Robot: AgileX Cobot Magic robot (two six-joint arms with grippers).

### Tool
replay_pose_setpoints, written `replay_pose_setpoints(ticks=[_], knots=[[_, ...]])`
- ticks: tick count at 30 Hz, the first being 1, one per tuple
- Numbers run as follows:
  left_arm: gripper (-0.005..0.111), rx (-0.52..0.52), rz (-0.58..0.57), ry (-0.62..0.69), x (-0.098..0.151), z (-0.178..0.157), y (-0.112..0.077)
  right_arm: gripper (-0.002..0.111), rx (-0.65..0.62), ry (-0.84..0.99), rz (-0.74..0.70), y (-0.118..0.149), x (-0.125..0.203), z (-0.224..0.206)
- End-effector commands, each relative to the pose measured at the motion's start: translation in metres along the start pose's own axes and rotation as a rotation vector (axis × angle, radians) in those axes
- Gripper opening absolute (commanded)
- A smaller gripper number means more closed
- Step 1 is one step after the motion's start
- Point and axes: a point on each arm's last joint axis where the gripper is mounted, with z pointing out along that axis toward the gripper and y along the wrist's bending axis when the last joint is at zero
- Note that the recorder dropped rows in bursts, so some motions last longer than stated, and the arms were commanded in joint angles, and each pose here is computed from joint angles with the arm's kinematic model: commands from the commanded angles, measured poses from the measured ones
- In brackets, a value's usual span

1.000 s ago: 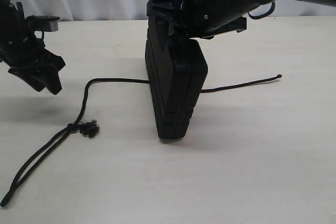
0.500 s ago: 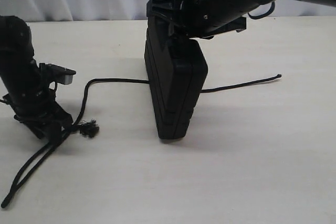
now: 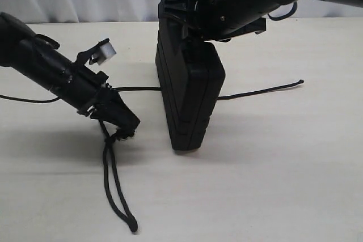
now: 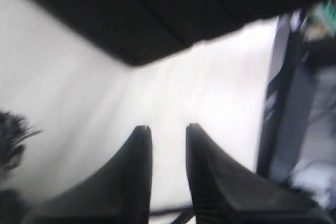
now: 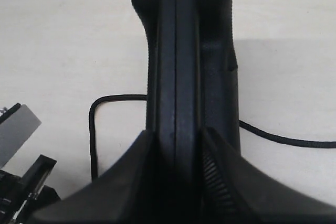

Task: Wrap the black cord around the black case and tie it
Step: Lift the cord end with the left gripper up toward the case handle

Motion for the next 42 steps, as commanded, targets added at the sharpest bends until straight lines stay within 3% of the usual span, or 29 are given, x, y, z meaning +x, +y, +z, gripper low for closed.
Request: replay_pose_setpoints(ticks=[1, 3, 8, 13, 17, 22, 25, 31, 36, 38, 42], knots=[[0.022, -0.089, 0.284, 0.244, 0.002, -0.006, 0.000, 0.004, -0.017, -0.037, -0.024, 0.002, -0.004, -0.002], [0.022, -0.135, 0.368, 0.354, 0.002, -0.007, 0.001, 0.004, -0.016, -0.036, -0.035, 0.002, -0.004, -0.002], [0.022, -0.391, 0.632, 0.514, -0.013, 0.002, 0.009, 0.004, -0.016, -0.036, -0.036, 0.002, -0.004, -0.002], [0.041, -0.491, 0.859, 0.710, -0.018, 0.014, 0.006, 0.004, -0.016, -0.036, -0.036, 0.002, -0.004, -0.002], [0.052, -0.476, 1.010, 0.755, -0.023, 0.029, -0.005, 0.004, -0.019, -0.042, -0.036, 0.002, -0.004, -0.002], [0.052, -0.378, 1.212, 0.826, -0.022, 0.047, -0.017, 0.004, -0.019, -0.042, -0.036, 0.002, -0.004, -0.002], [0.052, -0.355, 1.260, 0.870, -0.018, 0.052, -0.017, 0.004, -0.019, -0.042, -0.036, 0.002, -0.004, -0.002], [0.052, -0.332, 1.303, 0.968, 0.003, 0.060, -0.001, 0.004, -0.019, -0.042, -0.036, 0.002, -0.004, -0.002], [0.052, -0.448, 1.322, 0.817, 0.000, 0.070, 0.004, 0.004, -0.019, -0.042, -0.036, 0.002, -0.004, -0.002], [0.043, -0.457, 1.278, 0.751, -0.001, 0.073, 0.002, 0.004, -0.018, -0.041, -0.038, 0.002, -0.004, -0.002], [0.013, -0.447, 1.167, 0.721, 0.002, 0.074, -0.001, 0.004, -0.018, -0.041, -0.038, 0.002, -0.004, -0.002]])
